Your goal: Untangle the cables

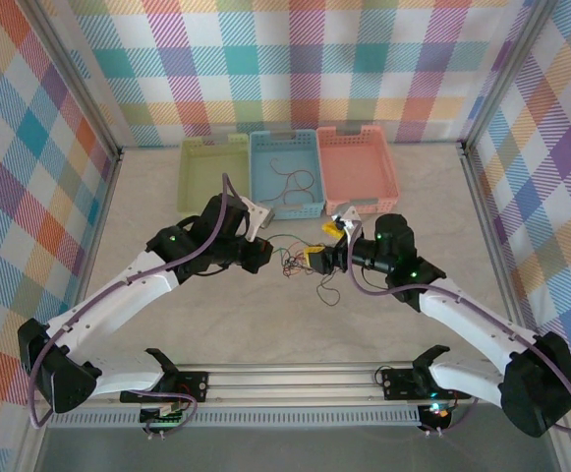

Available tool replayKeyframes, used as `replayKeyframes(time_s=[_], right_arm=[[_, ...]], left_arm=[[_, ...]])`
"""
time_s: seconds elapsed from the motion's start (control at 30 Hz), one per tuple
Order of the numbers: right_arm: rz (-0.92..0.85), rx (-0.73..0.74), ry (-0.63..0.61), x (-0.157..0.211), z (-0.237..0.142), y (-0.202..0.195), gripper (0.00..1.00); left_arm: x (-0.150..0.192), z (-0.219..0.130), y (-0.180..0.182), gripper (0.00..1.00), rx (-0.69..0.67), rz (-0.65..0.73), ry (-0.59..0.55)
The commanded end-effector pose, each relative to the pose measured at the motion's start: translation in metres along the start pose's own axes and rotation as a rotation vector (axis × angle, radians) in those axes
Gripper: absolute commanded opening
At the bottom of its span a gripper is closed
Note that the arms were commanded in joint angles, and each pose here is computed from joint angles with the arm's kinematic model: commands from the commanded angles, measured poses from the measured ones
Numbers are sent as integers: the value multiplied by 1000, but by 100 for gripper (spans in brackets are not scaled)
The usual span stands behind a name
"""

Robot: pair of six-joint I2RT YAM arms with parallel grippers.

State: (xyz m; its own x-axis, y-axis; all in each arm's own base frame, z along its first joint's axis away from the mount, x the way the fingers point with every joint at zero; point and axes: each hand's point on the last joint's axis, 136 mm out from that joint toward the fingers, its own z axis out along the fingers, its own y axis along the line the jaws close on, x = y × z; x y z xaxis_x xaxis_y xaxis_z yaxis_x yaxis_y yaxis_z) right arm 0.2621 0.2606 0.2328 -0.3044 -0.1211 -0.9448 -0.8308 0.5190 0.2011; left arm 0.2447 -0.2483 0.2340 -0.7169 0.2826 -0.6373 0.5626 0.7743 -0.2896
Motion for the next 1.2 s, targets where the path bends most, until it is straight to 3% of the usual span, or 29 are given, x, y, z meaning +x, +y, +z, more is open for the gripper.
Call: replayKeyframes(time_s=[0.0,0.3,0.77,1.17], right_arm=[[-19,-52,-29,-10,6,8,84],[-120,-103,-26,-19,31,15,81],[-147,-105,-1,-1,50,13,79],[-127,10,13,10,63,-11,72]], left_arm=[[0,2,-4,0,23,2,0],[1,3,-8,0,48,-14,16],[1,11,-11,0,67,-17,39],[2,11,-18,0,103,-25,48]])
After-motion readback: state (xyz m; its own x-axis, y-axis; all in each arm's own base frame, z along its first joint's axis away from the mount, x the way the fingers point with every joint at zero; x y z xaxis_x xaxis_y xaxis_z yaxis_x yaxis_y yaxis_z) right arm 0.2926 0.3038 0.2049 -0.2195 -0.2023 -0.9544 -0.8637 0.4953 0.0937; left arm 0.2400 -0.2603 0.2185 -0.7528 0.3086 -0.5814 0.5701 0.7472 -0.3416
